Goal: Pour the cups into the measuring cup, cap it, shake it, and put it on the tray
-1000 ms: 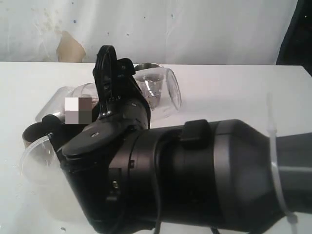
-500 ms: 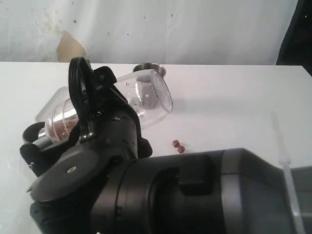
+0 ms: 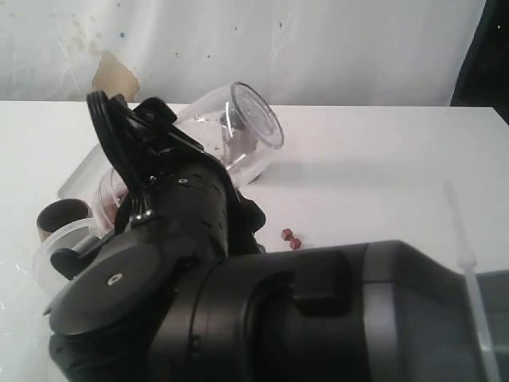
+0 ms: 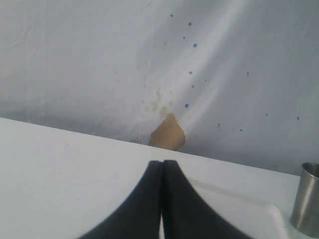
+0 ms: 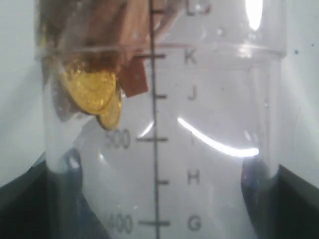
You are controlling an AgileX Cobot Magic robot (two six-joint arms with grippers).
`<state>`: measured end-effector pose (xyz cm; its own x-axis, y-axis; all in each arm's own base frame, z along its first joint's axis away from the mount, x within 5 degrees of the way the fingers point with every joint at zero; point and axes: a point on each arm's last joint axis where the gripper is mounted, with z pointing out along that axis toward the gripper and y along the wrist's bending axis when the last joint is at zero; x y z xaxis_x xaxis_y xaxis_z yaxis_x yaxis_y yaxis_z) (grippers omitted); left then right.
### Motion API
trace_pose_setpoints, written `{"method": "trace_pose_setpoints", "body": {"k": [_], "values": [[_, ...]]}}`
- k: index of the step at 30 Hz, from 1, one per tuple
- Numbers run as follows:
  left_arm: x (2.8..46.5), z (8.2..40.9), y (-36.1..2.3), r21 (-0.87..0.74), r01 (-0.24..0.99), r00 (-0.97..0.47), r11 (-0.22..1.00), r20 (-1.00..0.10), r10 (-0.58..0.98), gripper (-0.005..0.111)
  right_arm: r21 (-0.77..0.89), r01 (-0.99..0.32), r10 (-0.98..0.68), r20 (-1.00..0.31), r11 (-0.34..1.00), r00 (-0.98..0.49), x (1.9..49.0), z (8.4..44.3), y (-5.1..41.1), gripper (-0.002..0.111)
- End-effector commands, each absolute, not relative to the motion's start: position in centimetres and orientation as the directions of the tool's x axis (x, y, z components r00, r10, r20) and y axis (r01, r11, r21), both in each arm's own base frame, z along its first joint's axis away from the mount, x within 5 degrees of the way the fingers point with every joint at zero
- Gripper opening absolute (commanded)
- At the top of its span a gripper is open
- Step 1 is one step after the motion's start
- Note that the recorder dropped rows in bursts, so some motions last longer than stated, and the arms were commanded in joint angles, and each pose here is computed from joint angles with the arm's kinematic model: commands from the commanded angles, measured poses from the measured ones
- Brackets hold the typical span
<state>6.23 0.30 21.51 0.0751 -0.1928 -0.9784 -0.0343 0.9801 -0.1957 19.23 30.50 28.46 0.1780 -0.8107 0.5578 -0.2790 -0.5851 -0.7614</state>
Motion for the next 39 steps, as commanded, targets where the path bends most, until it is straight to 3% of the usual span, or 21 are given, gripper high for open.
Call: {"method": "trace_pose_setpoints", "body": {"k": [1,39], "values": [[6.2,21.5,0.3,-0.191,-0.031,0.085,0.981,-0.978,-0.188,0.000,-0.756,-0.216,-0.786,0.595,-0.618,0.167,19.3,29.9,30.4,0.000],[6.2,21.5,0.3,-0.191,-0.031,0.085,0.981,-0.978,-0.188,0.000,-0.743,-0.012,-0.731,0.655,-0.669,0.190,19.5,31.1,31.6,0.000]]}}
